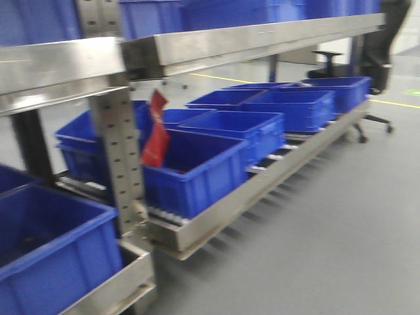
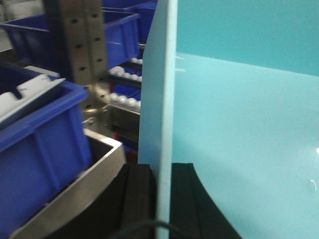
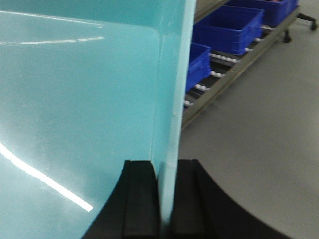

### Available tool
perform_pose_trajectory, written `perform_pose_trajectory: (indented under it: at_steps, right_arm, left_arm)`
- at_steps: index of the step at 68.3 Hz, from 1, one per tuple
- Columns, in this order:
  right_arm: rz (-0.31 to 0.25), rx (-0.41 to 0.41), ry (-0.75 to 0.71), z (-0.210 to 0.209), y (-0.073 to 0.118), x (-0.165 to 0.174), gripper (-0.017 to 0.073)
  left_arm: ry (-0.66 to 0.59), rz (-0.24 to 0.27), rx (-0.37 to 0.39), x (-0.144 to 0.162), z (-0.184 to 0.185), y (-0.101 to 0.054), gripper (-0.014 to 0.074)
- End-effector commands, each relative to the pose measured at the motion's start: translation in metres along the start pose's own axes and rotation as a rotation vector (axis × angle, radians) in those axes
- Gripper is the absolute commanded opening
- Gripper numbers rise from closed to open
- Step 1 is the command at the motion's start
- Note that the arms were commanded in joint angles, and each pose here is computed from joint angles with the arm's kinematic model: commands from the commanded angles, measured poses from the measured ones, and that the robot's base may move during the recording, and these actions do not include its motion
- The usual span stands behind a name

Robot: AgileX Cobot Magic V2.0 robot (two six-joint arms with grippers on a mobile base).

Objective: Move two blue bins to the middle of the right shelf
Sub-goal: 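Drive up to the shelf, aligning the held bin with its middle level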

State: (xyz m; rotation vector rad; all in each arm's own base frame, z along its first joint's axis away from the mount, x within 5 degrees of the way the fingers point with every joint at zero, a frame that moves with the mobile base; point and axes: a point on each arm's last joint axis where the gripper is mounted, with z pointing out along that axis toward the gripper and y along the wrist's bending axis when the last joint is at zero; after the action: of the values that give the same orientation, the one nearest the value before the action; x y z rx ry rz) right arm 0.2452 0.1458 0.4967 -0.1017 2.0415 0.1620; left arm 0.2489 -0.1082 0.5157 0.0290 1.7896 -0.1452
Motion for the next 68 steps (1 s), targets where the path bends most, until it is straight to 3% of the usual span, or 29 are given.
perform_pose_trajectory:
  at_steps: [1,68]
  right_arm:
    - [-0.006,-0.044,-0.031,-0.0001,0.0064,-0.0031,-0.0162]
    - [-0.006,-0.044,-0.031,-0.0001,0.0064,-0.0031,-0.0162]
  left_arm:
    - [-0.116,-0.055,0.122,-0.0149,-0.0137,-0.0094,-0.0111]
    - [-0.116,-0.055,0.122,-0.0149,-0.0137,-0.0094,-0.0111]
